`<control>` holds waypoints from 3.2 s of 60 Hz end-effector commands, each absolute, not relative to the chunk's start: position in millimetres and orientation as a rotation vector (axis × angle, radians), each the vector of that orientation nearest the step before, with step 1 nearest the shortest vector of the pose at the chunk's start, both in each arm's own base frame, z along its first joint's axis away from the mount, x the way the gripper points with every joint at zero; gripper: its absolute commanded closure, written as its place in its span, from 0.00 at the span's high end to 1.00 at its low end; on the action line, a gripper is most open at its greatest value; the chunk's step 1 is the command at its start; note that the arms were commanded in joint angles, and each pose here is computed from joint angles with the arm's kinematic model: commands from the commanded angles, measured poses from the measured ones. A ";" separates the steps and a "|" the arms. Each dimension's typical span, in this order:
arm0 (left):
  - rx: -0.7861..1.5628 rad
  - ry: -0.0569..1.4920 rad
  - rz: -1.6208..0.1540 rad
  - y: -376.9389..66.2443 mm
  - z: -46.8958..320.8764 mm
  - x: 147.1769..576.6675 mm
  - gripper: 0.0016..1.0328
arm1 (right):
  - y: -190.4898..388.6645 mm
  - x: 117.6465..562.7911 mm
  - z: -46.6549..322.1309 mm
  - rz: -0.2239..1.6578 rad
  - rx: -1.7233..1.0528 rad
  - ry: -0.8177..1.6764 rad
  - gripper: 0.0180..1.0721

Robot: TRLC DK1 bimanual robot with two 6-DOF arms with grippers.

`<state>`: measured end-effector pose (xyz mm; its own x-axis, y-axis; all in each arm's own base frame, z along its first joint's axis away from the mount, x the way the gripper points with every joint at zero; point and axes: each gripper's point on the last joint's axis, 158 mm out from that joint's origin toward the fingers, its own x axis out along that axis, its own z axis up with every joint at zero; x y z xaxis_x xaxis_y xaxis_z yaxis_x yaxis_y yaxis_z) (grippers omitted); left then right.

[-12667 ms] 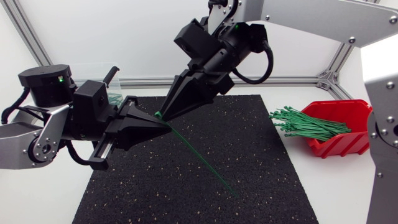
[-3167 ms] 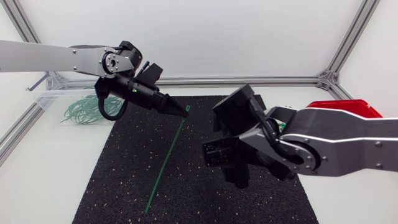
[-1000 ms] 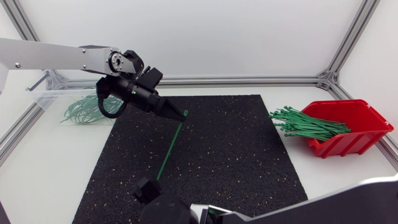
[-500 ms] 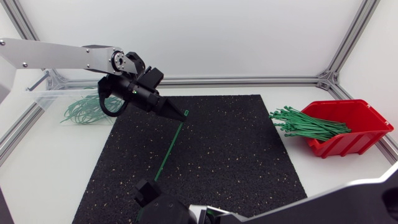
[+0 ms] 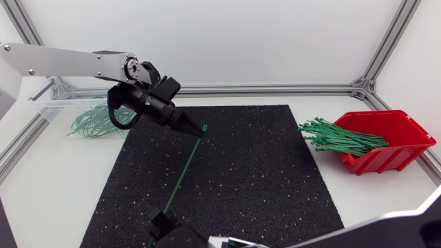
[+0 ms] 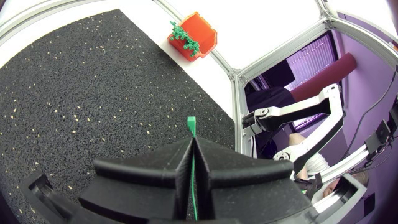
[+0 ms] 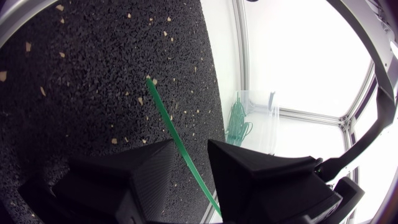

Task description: Take a green cable tie from the red box, thread the tail through the head to close it, then place it in the transparent bin on the left.

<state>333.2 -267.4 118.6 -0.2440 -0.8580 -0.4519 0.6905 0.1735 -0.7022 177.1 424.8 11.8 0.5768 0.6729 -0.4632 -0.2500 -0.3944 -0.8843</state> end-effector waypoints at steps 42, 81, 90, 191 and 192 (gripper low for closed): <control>-0.189 1.034 -1.488 -272.6 124.4 351.4 0.03 | 424.1 174.8 2.4 1.059 -1.675 -0.341 0.25; -0.188 1.044 -1.497 -278.8 124.8 354.8 0.03 | 411.6 202.4 -7.7 1.036 -1.690 -0.319 0.16; -0.188 1.045 -1.498 -279.4 124.8 354.4 0.03 | 412.4 204.0 -8.7 1.024 -1.689 -0.317 0.13; -0.255 0.894 -1.578 -266.4 152.6 315.8 0.03 | 345.4 195.7 66.8 1.316 -0.680 0.710 0.05; -0.256 0.892 -1.581 -266.7 153.1 313.9 0.03 | 345.3 195.1 68.0 1.321 -0.668 0.723 0.05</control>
